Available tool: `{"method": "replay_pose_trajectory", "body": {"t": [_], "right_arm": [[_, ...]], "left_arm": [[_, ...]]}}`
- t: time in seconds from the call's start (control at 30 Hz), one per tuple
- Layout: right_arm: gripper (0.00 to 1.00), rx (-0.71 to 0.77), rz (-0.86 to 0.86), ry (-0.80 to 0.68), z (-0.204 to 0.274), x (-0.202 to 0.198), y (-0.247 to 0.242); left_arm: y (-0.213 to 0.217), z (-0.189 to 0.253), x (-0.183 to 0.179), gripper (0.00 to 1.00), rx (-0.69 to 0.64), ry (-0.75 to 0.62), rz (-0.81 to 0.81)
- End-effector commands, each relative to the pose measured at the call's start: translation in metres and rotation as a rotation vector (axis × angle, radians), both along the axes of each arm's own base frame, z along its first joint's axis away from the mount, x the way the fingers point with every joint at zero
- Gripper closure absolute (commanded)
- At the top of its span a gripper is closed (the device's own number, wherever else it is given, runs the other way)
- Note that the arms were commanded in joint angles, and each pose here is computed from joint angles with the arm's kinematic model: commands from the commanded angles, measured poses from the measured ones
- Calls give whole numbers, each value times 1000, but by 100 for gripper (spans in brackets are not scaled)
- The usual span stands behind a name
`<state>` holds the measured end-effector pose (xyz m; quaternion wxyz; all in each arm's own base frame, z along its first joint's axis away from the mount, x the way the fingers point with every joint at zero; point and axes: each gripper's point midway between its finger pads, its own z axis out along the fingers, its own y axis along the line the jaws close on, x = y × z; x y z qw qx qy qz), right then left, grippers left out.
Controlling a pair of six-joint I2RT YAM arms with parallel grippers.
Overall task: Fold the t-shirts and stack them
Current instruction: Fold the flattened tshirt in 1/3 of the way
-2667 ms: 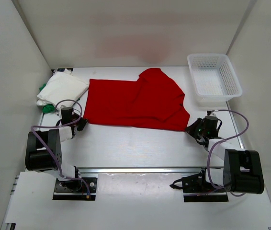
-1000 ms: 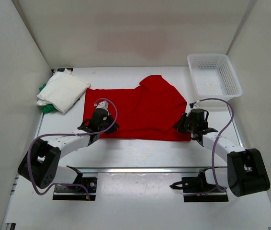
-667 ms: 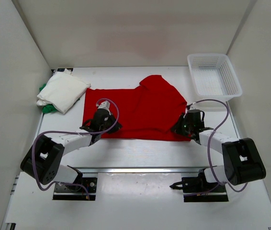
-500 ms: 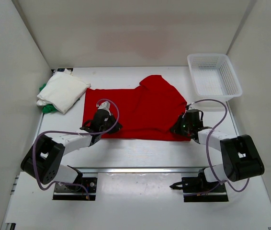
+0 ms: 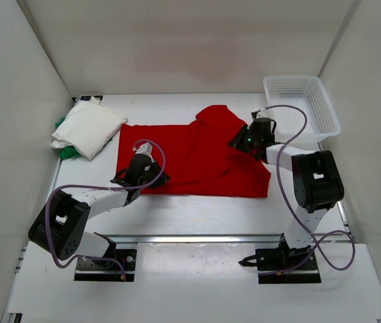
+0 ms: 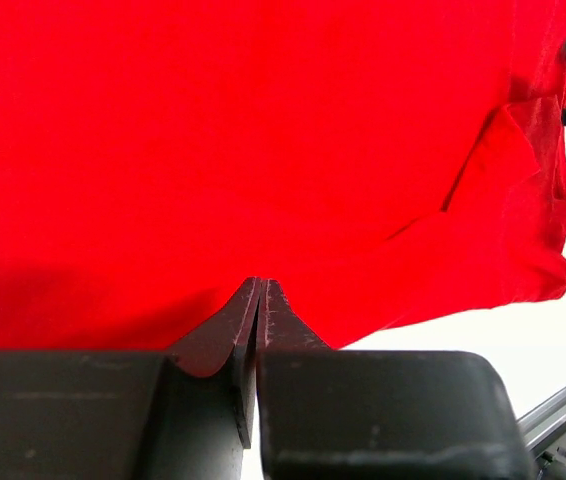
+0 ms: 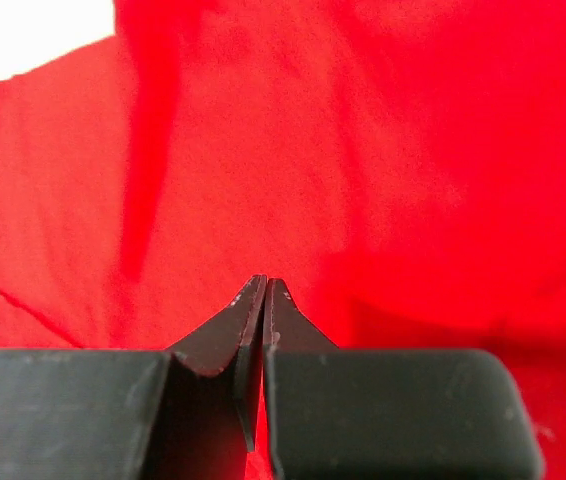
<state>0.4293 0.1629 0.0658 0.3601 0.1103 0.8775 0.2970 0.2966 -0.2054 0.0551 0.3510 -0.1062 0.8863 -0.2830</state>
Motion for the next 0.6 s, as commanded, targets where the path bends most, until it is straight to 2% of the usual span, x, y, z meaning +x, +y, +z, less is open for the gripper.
{"method": "replay_pose_trajectory", "body": {"t": [0.0,0.07,0.13,0.17,0.27,0.33,0.43,0.53,0.57], "right_arm": [[100,49,56,-78,35,20,13],[100,-21,18,-142,50,9,1],[99,-63,-7,-120,36,-16,-13],[98,-64,-17,-140,43,-21,-17],[98,-62,15,-71,19,-56,-14],[89,-84,49,-34,5,-70,-11],[64,-104,109,-39,1,-84,2],[53,-66,135,-62,8,-87,11],[52,-59,136,-75,12,-84,13]], "left_arm": [[1,19,8,87,-15,-51,3],[-2,21,9,87,6,-68,-12],[-1,21,13,87,16,-70,-8],[-5,20,12,86,2,-64,-20],[-12,17,14,87,-16,-49,-33],[-17,12,9,87,-17,-41,-53],[-18,12,8,86,-23,-44,-45],[-15,7,3,87,-25,-34,-44],[-17,8,2,87,-30,-35,-51]]}}
